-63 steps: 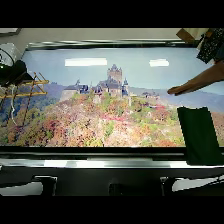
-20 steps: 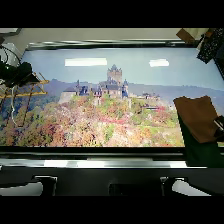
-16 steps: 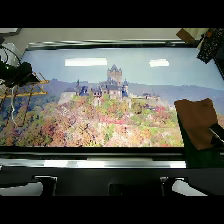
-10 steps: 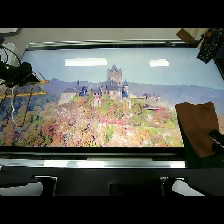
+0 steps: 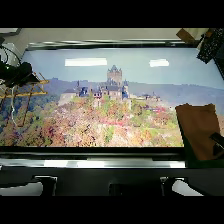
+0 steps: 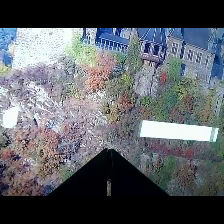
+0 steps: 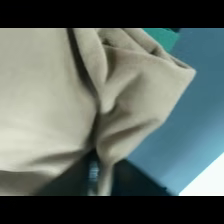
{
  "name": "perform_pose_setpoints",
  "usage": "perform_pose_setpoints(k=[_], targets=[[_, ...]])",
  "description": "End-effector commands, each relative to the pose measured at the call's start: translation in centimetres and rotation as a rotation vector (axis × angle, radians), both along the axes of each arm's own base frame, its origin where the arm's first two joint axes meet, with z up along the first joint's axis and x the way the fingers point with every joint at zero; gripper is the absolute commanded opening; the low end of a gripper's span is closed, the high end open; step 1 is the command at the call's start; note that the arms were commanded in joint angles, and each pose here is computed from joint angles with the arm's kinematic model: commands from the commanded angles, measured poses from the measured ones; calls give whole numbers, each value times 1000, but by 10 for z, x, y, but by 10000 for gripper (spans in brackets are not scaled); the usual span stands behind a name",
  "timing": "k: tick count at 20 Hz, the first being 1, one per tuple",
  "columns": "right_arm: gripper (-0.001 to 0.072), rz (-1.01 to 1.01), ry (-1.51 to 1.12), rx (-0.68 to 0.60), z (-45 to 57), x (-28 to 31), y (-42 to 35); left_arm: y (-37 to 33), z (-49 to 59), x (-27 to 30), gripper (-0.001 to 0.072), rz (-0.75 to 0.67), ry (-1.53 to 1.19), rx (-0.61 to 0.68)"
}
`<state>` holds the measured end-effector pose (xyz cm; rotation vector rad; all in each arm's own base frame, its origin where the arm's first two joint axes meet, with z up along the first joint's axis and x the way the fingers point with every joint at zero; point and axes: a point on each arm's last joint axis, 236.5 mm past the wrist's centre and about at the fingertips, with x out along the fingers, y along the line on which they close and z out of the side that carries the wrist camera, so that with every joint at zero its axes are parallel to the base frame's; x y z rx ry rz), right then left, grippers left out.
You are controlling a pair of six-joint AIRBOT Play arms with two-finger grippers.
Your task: Fold the clothes and pants, and hang the long-sleeved shirts on hangers.
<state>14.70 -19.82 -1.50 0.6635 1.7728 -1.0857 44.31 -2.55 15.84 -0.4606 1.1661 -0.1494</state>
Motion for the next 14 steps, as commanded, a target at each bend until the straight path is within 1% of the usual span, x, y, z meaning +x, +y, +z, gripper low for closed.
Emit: perform_pose_setpoints(k=[1,2,3,4,5,6,7,8,10,11,12,14], targets=[[435,1,25,-2,3,-5,0,0,0,0,13,-1,1,0],[456,20,47,-5,5,-10,-3,0,0,0,13,-1,2,0],[455,56,68,-16,8,-14,-9,0,-1,-2,13,-3,9,1],[446,88,84,-58,15,-17,-21,2,-2,-3,13,-3,15,9],[393,76,41,-101,20,-10,-28,7,-5,-5,14,4,27,33],[335,80,-62,-126,25,11,-31,15,-9,-8,15,13,44,68],[293,99,-205,-119,30,42,-28,25,-14,-12,15,25,66,108],[257,146,-382,-105,41,82,-21,35,-19,-15,15,38,89,153],[251,296,-701,-41,73,165,16,58,-25,-18,13,41,91,281],[250,388,-791,8,85,194,45,64,-27,-15,13,33,62,330],[247,495,-832,51,91,214,80,61,-31,-13,13,18,42,338],[104,695,-832,126,88,233,149,52,-53,-23,13,-27,71,334]])
